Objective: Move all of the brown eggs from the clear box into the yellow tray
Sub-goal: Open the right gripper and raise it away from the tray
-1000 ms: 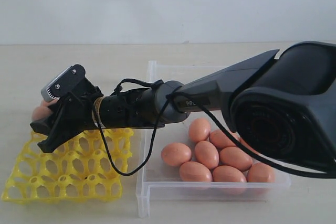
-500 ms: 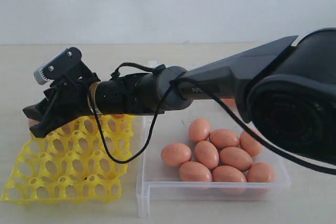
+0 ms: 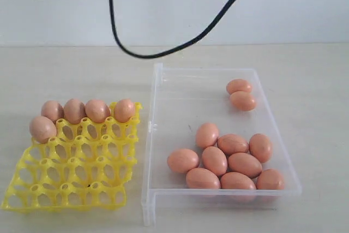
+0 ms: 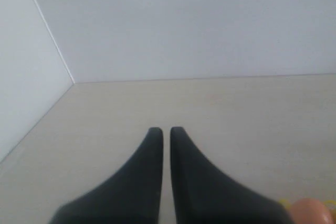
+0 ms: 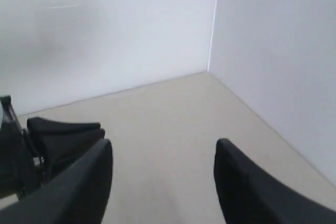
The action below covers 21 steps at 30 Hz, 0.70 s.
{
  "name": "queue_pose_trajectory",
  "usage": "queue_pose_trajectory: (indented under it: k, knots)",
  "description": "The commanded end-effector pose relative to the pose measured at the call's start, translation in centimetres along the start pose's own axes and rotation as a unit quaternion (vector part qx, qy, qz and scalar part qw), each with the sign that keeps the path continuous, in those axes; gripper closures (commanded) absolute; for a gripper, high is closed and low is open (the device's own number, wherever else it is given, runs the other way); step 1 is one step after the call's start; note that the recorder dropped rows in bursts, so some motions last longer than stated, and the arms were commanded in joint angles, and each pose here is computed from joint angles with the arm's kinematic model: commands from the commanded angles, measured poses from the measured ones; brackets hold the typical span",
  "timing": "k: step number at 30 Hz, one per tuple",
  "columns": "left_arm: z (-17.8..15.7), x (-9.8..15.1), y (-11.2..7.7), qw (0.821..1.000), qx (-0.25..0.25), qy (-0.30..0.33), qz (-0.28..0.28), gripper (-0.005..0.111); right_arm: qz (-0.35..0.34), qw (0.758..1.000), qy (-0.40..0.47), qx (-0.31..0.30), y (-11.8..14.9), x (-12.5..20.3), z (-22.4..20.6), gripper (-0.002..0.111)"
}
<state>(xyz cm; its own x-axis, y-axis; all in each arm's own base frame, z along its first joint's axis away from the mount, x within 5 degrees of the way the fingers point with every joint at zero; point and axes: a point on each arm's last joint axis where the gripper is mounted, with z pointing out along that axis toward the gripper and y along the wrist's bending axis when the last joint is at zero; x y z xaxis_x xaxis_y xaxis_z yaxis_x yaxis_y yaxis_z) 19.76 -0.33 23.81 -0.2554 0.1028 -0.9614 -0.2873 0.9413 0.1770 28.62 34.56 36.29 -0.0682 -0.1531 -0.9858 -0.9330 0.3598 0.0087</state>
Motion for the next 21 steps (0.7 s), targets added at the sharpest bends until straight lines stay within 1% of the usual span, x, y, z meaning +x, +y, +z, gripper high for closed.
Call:
queue_pose_trajectory:
  k: [1,3,4,5,6,7,8,10,11,12,13,14,15,16,17,18,19,20,21]
  knots:
    - [-0.1,0.1,0.0,1.0,0.008,0.004,-0.007,0.103,-0.018,0.999,-0.017,0.047,-2.6,-1.6,-3.2,0.068]
    - [-0.1,0.1,-0.1,1.0,0.008,0.004,-0.007,0.103,-0.028,0.997,-0.01,0.067,-4.0,-1.2,-4.6,0.085]
    - [-0.1,0.1,-0.1,1.0,0.009,0.004,-0.006,0.103,-0.03,0.997,-0.004,0.076,-4.6,-0.8,-5.3,0.096]
    - [-0.1,0.1,-0.1,1.0,0.009,0.003,-0.005,0.103,-0.045,0.994,0.014,0.094,-5.7,0.3,-6.8,0.108]
    - [-0.1,0.0,-0.1,1.0,0.01,0.002,-0.003,0.103,-0.049,0.993,0.023,0.11,-6.2,0.9,-7.6,0.108]
    - [-0.1,0.0,-0.1,1.0,0.01,0.002,-0.003,0.103,-0.044,0.988,0.039,0.142,-7.1,2.0,-9.0,0.108]
    - [-0.1,0.0,-0.1,1.0,0.01,0.002,-0.003,0.103,-0.042,0.985,0.049,0.157,-7.3,2.7,-9.7,0.108]
    - [-0.1,0.0,-0.1,1.0,0.011,0.001,-0.002,0.103,-0.078,0.974,0.084,0.197,-7.4,4.5,-11.5,0.108]
    - [-0.1,0.0,-0.1,1.0,0.013,-0.002,0.002,0.103,-0.113,0.948,0.114,0.274,-8.0,5.5,-12.9,0.108]
    - [-0.1,0.0,-0.1,1.0,0.013,-0.002,0.002,0.103,-0.145,0.911,0.148,0.358,-8.8,6.4,-14.6,0.108]
    - [-0.1,0.0,-0.1,1.0,0.013,-0.002,0.002,0.103,-0.159,0.881,0.168,0.413,-9.4,6.7,-15.7,0.108]
    - [-0.1,0.0,-0.1,1.0,0.013,-0.002,0.003,0.103,-0.184,0.812,0.22,0.509,-10.4,7.3,-17.8,0.108]
    - [-0.1,0.0,-0.1,1.0,0.013,-0.002,0.003,0.103,-0.196,0.763,0.273,0.553,-10.9,7.7,-19.0,0.108]
    - [-0.1,0.0,-0.1,1.0,0.013,-0.002,0.003,0.103,-0.211,0.711,0.353,0.57,-11.4,8.3,-20.5,0.108]
    - [-0.1,0.0,-0.1,1.0,0.013,-0.002,0.003,0.103,-0.206,0.697,0.404,0.556,-11.6,9.0,-21.2,0.108]
    - [-0.1,-0.1,-0.2,1.0,0.014,-0.005,0.007,0.103,-0.179,0.693,0.455,0.53,-11.8,10.1,-22.0,0.108]
    - [-0.1,-0.1,-0.2,1.0,0.014,-0.005,0.007,0.103,-0.142,0.707,0.468,0.511,-11.8,10.8,-22.2,0.108]
    - [-0.1,-0.1,-0.1,1.0,0.013,-0.005,0.006,0.103,-0.085,0.739,0.471,0.474,-11.9,11.8,-22.3,0.108]
    - [-0.1,-0.1,-0.1,1.0,0.013,-0.005,0.006,0.103,-0.056,0.762,0.463,0.449,-11.8,12.3,-22.2,0.108]
